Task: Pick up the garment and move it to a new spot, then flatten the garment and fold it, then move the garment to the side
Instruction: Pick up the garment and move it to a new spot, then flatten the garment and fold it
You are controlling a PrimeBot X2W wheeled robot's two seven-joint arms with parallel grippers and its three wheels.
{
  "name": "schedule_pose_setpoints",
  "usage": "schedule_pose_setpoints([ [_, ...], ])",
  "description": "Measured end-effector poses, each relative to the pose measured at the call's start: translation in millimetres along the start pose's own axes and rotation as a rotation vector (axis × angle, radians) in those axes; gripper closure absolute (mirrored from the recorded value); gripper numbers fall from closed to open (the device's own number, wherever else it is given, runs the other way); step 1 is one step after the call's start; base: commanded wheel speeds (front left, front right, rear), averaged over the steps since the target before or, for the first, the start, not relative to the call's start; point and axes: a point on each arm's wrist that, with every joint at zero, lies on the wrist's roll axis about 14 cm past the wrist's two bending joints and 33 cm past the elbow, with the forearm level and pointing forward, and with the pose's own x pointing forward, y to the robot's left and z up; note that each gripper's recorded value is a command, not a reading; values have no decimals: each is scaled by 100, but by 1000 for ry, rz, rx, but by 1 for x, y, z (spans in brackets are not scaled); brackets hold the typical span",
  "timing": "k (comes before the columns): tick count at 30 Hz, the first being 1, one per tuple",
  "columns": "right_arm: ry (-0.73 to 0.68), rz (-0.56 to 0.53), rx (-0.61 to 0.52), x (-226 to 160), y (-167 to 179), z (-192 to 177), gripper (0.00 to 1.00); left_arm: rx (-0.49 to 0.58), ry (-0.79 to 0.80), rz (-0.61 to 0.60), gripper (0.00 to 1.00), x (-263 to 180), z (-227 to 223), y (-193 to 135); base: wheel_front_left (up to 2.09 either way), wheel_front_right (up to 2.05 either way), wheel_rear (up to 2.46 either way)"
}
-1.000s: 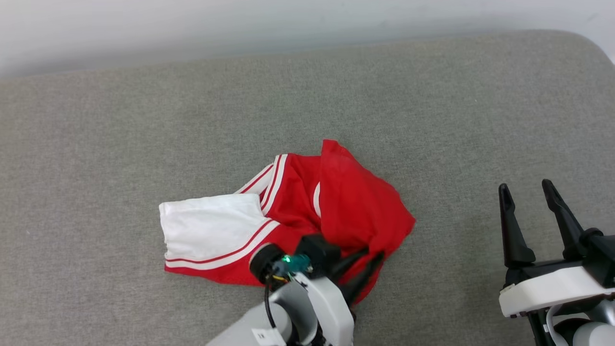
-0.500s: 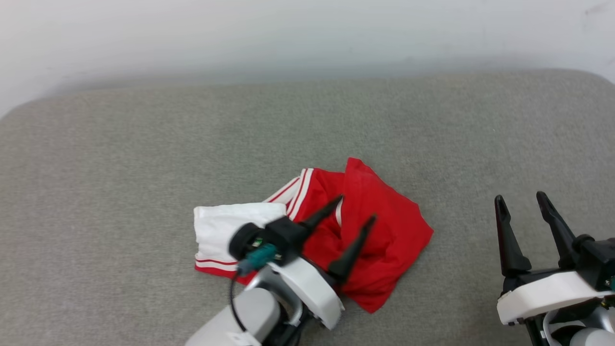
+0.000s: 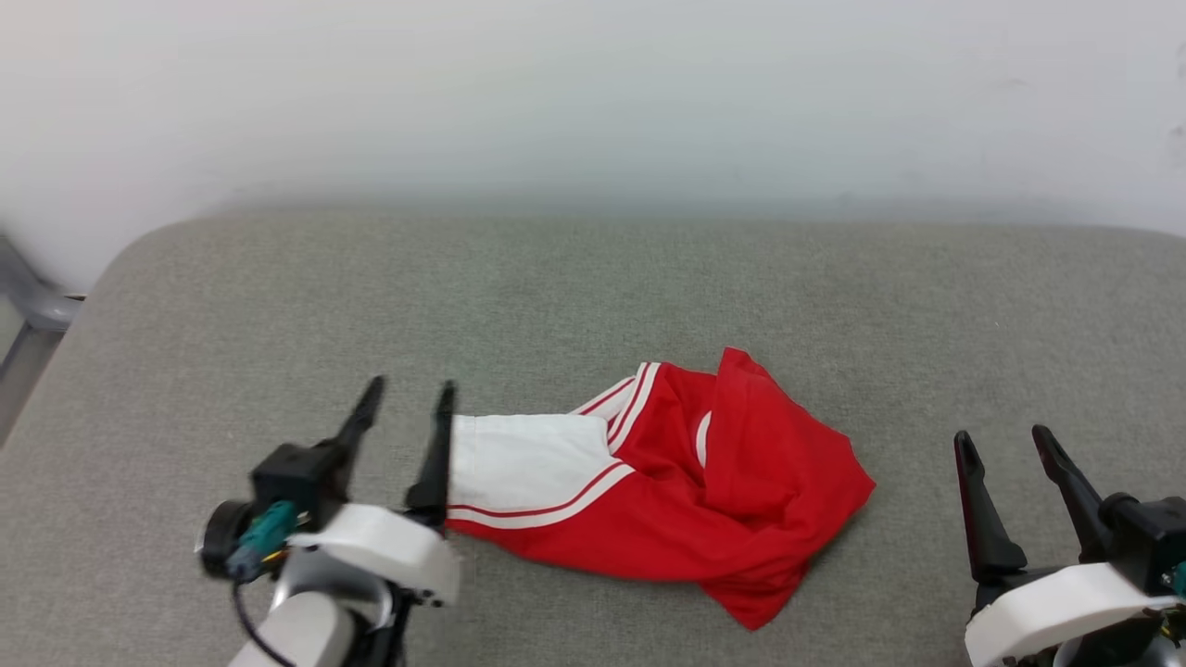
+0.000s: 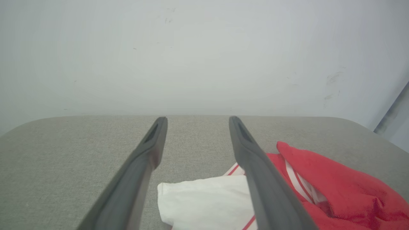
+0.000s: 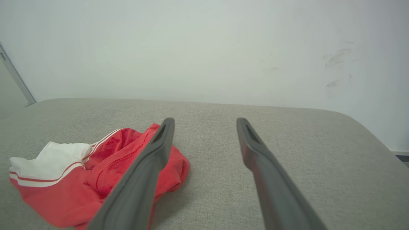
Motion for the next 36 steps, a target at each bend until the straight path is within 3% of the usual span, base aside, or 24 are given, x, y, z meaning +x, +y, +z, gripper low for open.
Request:
schedule_pose_setpoints([
  [6, 5, 10, -7, -6, 3, 2, 0, 43, 10, 99, 0, -27, 0, 36, 0, 0, 0],
  [18, 32, -2, -8, -14, 0, -1, 0, 49, 29, 81, 0, -40, -7, 29, 0, 0, 0],
  [27, 278, -47, 85, -6, -16, -56, 0, 40, 18, 92, 0, -40, -4, 30, 0, 0, 0],
  [31, 388, 7, 115, 17, 1, -71, 0, 18, 1, 113, 0, -34, -1, 31, 0, 0, 0],
  [36, 503, 139, 72, 56, 33, -76, 0, 19, 1, 130, 0, -26, -3, 38, 0, 0, 0],
])
